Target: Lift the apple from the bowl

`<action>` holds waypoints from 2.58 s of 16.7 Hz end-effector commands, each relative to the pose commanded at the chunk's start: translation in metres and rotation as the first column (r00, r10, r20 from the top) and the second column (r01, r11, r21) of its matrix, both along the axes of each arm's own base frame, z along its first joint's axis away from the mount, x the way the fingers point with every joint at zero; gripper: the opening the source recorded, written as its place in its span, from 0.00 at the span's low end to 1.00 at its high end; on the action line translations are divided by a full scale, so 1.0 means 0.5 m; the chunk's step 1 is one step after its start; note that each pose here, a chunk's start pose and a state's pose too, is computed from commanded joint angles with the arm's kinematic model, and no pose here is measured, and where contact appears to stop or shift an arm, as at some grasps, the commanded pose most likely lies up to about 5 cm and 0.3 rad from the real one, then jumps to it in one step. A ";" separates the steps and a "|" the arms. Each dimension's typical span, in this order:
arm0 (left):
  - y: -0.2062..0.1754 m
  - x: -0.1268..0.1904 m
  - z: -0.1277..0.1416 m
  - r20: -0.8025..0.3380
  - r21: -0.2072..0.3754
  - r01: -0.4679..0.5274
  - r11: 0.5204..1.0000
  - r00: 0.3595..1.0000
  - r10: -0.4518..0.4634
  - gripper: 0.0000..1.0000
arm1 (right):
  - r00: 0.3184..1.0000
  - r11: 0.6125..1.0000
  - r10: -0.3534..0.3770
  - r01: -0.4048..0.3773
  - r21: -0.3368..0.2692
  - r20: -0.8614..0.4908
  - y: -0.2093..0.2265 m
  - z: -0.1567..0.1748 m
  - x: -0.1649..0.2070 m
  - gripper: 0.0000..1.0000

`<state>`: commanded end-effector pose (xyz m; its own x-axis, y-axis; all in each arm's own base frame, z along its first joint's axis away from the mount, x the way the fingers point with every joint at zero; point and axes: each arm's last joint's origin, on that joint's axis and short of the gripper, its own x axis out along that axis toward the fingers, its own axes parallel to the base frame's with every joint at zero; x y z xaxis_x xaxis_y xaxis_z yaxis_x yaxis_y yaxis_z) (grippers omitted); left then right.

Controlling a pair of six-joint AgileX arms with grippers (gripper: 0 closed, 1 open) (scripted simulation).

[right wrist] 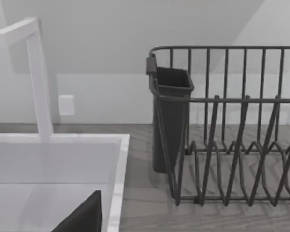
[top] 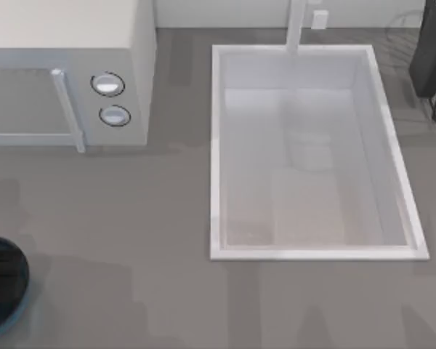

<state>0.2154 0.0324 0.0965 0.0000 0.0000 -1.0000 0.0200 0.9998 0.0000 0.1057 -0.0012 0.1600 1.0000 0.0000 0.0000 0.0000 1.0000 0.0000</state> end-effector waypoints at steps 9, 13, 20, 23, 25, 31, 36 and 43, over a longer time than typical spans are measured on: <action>0.000 0.000 0.000 0.000 0.000 0.000 1.000 1.000 0.000 0.47 | 1.000 1.000 0.000 0.000 0.000 0.000 0.000 0.000 0.000 1.00; 0.000 0.000 0.000 0.000 0.000 0.000 1.000 1.000 0.000 0.17 | 1.000 1.000 0.000 0.000 0.000 0.000 0.000 0.000 0.000 1.00; 0.000 0.000 0.000 0.000 0.000 0.000 1.000 1.000 0.000 0.00 | 1.000 1.000 0.000 0.000 0.000 0.000 0.000 0.000 0.000 1.00; 0.000 0.000 0.000 0.000 0.000 0.000 1.000 1.000 0.000 0.00 | 1.000 1.000 0.000 0.000 0.000 0.000 0.000 0.000 0.000 1.00; 0.002 0.012 0.057 0.066 0.037 -0.004 0.999 0.998 0.002 0.00 | 1.000 1.000 0.000 0.000 0.000 0.000 0.000 0.000 0.000 1.00; 0.010 0.064 0.153 0.049 0.036 -0.004 0.999 0.999 0.002 0.00 | 1.000 1.000 0.000 0.000 0.000 0.000 0.000 0.000 0.000 1.00; 0.013 0.084 0.356 0.024 0.032 -0.002 0.999 1.000 0.002 0.00 | 1.000 1.000 0.000 0.000 0.000 0.000 0.000 0.000 0.000 1.00; 0.002 0.016 0.550 0.064 0.037 -0.004 0.999 0.998 0.002 0.00 | 1.000 1.000 0.000 0.000 0.000 0.000 0.000 0.000 0.000 1.00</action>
<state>0.2231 0.0336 0.3717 0.0635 0.0372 -0.9973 0.0157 0.9991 0.0382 0.1057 -0.0012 0.1600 1.0000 0.0000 0.0000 0.0000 1.0000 0.0000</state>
